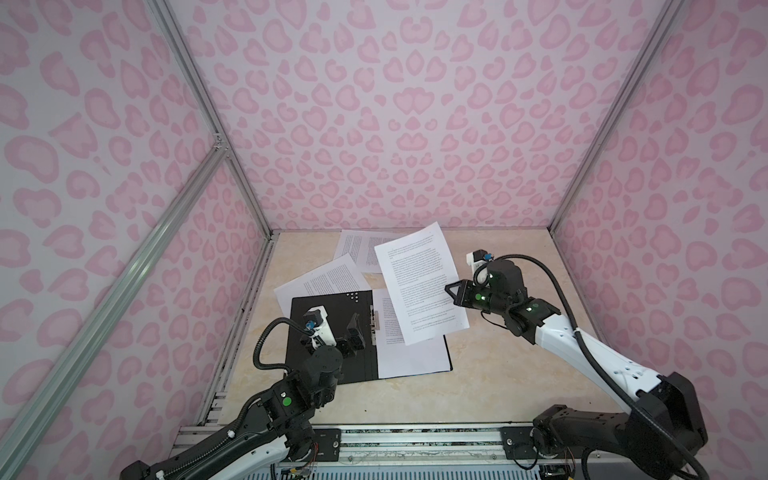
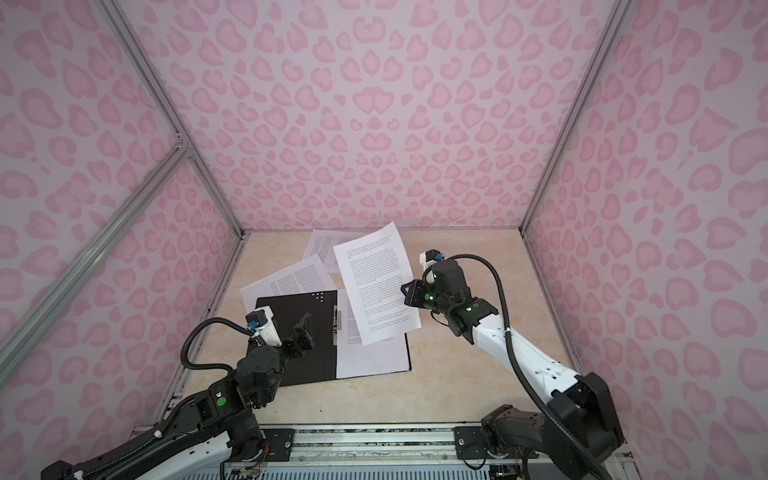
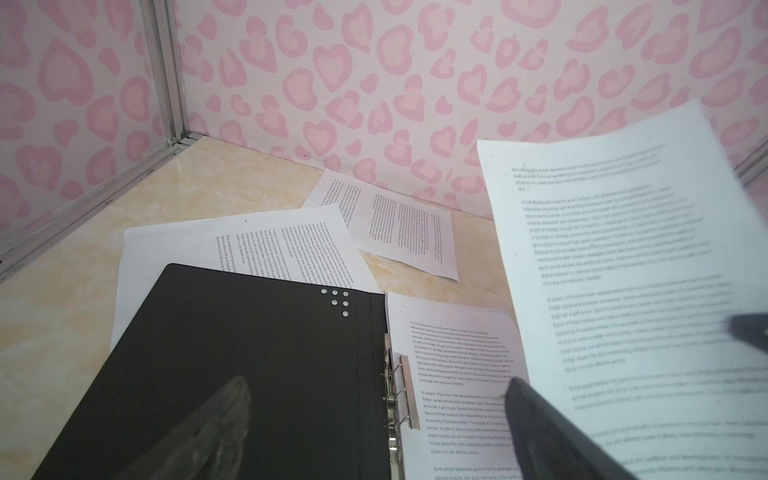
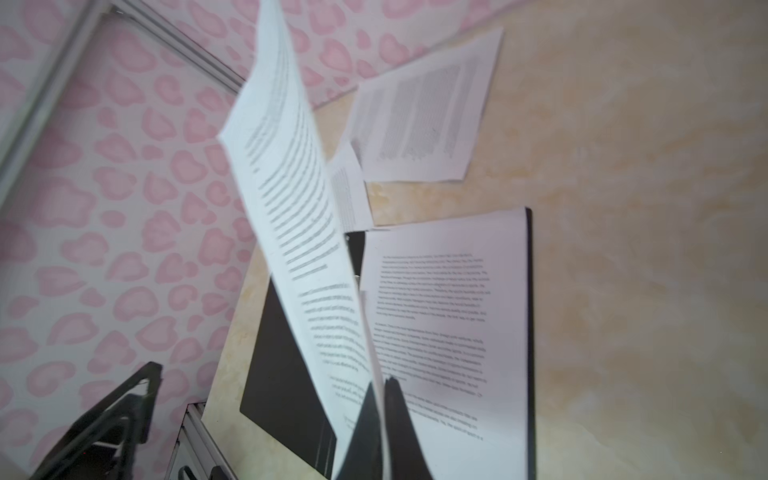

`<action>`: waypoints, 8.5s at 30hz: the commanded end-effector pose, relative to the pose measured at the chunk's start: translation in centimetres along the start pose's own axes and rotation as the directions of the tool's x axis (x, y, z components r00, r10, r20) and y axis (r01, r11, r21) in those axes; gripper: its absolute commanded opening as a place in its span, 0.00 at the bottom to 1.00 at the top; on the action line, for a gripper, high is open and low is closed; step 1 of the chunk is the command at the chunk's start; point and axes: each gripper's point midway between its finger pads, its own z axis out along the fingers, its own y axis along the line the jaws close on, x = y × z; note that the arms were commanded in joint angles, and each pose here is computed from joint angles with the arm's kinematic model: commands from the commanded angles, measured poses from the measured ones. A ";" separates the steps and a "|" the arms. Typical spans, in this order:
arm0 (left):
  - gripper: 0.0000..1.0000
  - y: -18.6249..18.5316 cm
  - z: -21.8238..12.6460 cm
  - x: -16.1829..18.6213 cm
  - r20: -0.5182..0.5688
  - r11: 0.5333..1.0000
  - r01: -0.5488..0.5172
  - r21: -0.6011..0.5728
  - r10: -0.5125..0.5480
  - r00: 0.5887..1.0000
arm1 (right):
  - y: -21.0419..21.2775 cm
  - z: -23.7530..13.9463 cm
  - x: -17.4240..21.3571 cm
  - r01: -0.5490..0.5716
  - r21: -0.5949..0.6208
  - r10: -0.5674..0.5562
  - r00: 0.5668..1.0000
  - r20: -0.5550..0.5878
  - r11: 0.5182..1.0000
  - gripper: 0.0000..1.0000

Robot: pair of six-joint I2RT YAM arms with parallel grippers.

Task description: Put the files into the folder

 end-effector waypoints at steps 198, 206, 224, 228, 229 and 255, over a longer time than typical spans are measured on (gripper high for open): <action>0.96 0.5 -0.5 -1.1 0.007 0.999 0.041 -0.009 -0.041 0.999 | 4.0 15.9 9.8 0.169 0.169 -0.132 0.968 -0.214 0.971 0.11; 0.96 0.5 -0.3 -0.8 0.000 0.999 0.029 -0.017 -0.029 1.000 | 0.0 12.8 8.6 0.138 0.204 -0.096 0.975 -0.202 0.969 0.11; 0.96 0.2 0.3 -0.1 -0.024 0.999 -0.011 -0.037 0.011 1.000 | -7.7 6.2 7.0 0.136 0.287 -0.066 0.969 -0.240 0.948 0.10; 0.96 0.0 0.5 0.1 -0.040 0.999 -0.025 -0.036 0.024 0.999 | -8.5 5.8 7.3 0.127 0.285 -0.053 0.966 -0.253 0.950 0.10; 0.96 -0.1 0.6 0.2 -0.043 0.999 -0.027 -0.037 0.026 0.999 | -8.6 5.7 7.3 0.126 0.282 -0.053 0.965 -0.255 0.951 0.10; 0.96 -0.2 1.3 1.0 -0.073 0.996 -0.063 -0.056 0.058 0.996 | -12.2 3.0 6.6 0.049 0.331 0.025 0.976 -0.216 0.942 0.11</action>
